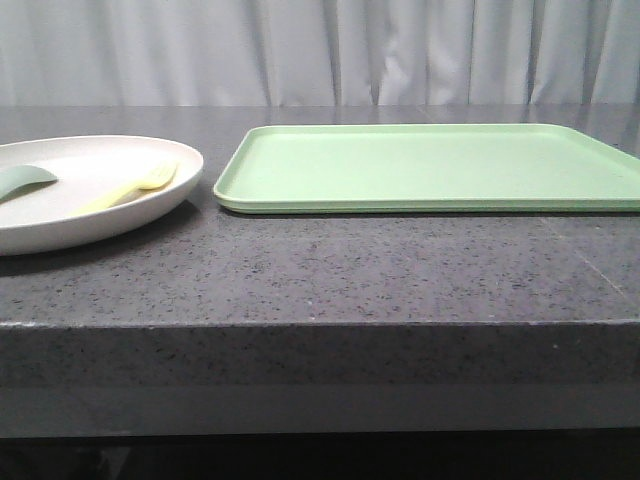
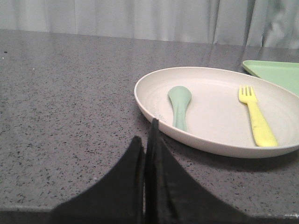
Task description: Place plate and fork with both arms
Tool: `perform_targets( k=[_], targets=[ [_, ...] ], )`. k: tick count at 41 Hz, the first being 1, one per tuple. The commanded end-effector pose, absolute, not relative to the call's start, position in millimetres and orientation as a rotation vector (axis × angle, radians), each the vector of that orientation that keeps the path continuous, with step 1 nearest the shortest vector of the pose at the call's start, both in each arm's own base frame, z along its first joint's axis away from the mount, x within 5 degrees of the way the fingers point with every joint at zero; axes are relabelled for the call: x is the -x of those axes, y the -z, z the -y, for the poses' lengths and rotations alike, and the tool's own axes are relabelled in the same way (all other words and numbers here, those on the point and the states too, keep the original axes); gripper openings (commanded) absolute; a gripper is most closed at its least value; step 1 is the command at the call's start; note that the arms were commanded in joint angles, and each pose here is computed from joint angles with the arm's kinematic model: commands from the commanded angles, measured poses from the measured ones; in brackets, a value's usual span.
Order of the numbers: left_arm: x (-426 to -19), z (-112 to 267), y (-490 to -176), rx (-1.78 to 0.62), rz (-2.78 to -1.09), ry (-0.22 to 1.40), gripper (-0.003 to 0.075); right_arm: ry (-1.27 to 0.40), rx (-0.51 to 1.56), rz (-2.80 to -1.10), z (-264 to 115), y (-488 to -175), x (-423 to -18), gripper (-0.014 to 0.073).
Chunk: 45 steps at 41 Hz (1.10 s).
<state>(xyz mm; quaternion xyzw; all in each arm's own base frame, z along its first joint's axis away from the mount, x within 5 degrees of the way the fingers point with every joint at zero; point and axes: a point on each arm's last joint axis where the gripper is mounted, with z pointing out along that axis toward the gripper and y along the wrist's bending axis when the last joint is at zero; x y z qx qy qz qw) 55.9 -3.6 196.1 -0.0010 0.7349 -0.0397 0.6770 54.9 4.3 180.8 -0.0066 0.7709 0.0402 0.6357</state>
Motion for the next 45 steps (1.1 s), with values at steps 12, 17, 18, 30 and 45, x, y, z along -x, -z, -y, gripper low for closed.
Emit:
perform_targets(
  k=[12,17,18,30,45],
  targets=[
    [-54,2,-217,0.043,-1.413,0.110,-0.0018,-0.079,0.025,-1.596,-4,-196,-55,-0.0067],
    [-51,0,-228,0.053,-1.279,0.106,-0.0018,-0.079,0.023,-1.533,-4,-210,-54,-0.0067],
    [-50,0,-231,0.054,-1.260,0.106,-0.0018,-0.080,0.023,-1.524,-4,-213,-53,-0.0067],
    [-45,0,-283,0.049,-1.195,0.112,-0.0018,-0.084,0.025,-1.416,-3,-285,-37,-0.0067],
    [-104,5,-360,0.005,-1.505,0.085,-0.0018,-0.214,-0.046,-1.550,-9,-371,-77,-0.0065]
  ],
)
